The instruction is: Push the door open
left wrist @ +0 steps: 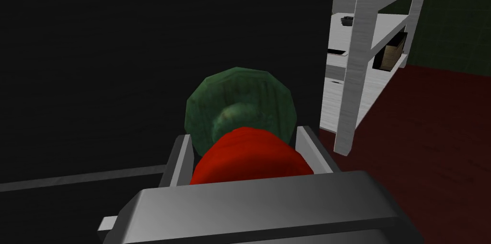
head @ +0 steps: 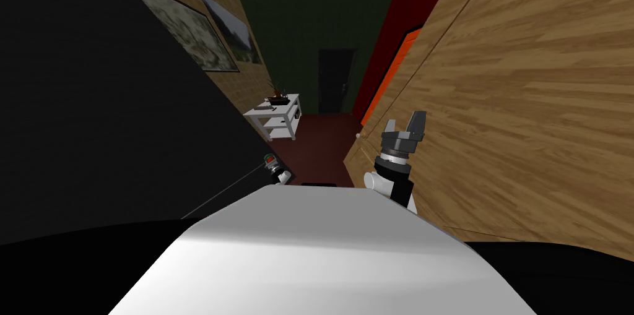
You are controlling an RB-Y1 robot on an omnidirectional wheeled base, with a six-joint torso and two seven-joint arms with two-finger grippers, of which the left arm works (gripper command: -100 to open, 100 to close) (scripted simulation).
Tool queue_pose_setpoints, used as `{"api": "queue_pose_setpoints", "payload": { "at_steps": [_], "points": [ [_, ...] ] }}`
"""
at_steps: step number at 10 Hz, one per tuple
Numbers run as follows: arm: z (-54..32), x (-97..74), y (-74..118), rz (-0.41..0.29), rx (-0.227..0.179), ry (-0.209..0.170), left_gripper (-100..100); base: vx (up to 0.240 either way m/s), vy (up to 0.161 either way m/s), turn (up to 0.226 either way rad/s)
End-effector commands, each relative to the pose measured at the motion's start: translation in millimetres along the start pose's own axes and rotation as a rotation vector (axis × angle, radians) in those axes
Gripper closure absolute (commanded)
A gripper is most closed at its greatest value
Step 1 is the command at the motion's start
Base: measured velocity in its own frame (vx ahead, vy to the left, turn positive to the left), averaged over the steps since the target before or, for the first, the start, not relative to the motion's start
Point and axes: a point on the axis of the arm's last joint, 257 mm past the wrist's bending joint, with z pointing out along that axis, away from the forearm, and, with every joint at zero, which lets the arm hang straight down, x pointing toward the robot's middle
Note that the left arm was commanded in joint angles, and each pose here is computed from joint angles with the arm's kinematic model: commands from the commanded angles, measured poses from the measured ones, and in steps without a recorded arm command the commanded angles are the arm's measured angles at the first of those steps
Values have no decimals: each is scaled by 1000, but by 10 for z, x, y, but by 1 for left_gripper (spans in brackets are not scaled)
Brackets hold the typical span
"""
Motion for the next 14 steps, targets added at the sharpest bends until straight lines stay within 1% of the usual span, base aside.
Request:
{"api": "queue_pose_setpoints", "payload": {
  "at_steps": [1, 4, 5, 6, 7, 8, 10, 11, 12, 13, 14],
  "points": [
    [23, -4, -135, -3, 27, 5, 100, 157, 4, 84],
    [-34, -54, -135, -17, 36, -11, 100, 194, 20, 99],
    [-64, -88, -115, -12, 29, -20, 100, 86, 17, 32],
    [22, -38, -283, -4, 58, -5, 100, 102, 24, 27],
    [53, -23, -360, -2, 72, -1, 100, 153, 51, 32],
    [67, -16, -401, -1, 80, 1, 100, 169, 53, 36],
    [109, 0, -558, 0, 114, 5, 100, 178, 68, 85],
    [109, 0, -558, 0, 114, 5, 100, 145, 57, -41],
    [114, 0, -594, 0, 123, 5, 100, 96, 41, 41],
    [118, -8, -690, -3, 147, 3, 100, 145, 50, 30],
    [111, -19, -740, -6, 162, 0, 100, 180, 59, 53]
  ]
}}
